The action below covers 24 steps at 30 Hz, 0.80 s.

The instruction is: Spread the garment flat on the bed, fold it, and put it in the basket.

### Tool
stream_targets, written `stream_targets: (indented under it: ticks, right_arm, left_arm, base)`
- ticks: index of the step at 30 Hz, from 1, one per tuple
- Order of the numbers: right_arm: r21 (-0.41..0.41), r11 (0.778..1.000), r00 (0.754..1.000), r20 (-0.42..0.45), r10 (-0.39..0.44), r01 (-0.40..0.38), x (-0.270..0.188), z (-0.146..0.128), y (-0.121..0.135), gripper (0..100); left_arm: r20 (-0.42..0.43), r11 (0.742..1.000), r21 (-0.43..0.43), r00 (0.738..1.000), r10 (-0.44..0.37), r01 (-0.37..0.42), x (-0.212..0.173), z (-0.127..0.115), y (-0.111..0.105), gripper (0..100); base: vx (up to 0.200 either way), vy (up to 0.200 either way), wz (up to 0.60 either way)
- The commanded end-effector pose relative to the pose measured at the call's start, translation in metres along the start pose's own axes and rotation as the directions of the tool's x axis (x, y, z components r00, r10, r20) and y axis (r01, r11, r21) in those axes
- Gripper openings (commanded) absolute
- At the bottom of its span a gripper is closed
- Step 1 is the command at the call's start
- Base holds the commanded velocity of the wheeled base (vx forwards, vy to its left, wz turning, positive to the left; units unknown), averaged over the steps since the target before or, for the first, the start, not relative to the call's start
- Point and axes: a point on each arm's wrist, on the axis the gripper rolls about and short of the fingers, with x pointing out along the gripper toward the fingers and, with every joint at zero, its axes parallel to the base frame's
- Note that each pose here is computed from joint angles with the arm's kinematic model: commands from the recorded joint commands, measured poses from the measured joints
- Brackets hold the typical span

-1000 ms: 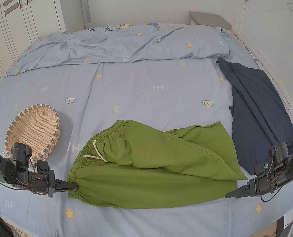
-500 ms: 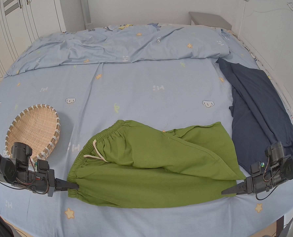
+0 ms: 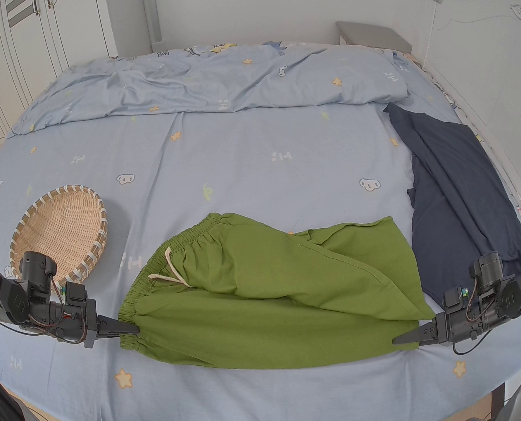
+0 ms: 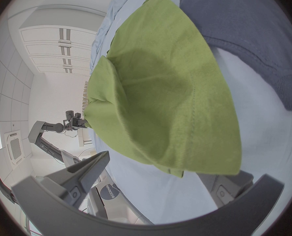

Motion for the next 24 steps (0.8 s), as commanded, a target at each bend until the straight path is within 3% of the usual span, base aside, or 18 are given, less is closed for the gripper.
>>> stream_targets:
  ticks: [1, 15, 19, 24]
  right_arm:
    - [0.004, 1.000, 1.000, -0.001, -0.004, 0.004, 0.001, 0.001, -0.002, 0]
    - [0.022, 1.000, 1.000, 0.014, -0.011, 0.010, -0.004, 0.000, -0.005, 0]
    - [-0.024, 1.000, 1.000, 0.000, -0.001, 0.001, -0.010, -0.004, 0.018, 0]
    - [-0.023, 1.000, 0.995, -0.101, 0.002, -0.004, -0.015, -0.012, 0.045, 0]
  left_arm:
    - [0.000, 1.000, -0.001, 1.000, 0.000, 0.000, 0.000, 0.000, 0.000, 0]
    - [0.026, 1.000, -0.026, 1.000, 0.012, -0.011, -0.008, 0.002, 0.004, 0]
    - [0.010, 0.996, -0.083, 1.000, 0.026, -0.025, -0.016, -0.006, 0.001, 0]
    - [0.020, 0.993, -0.109, 0.999, 0.046, -0.043, -0.029, -0.011, -0.001, 0]
  base:
    - [0.000, 0.000, 0.00]
    - [0.000, 0.000, 0.00]
    - [0.000, 0.000, 0.00]
    - [0.000, 0.000, 0.00]
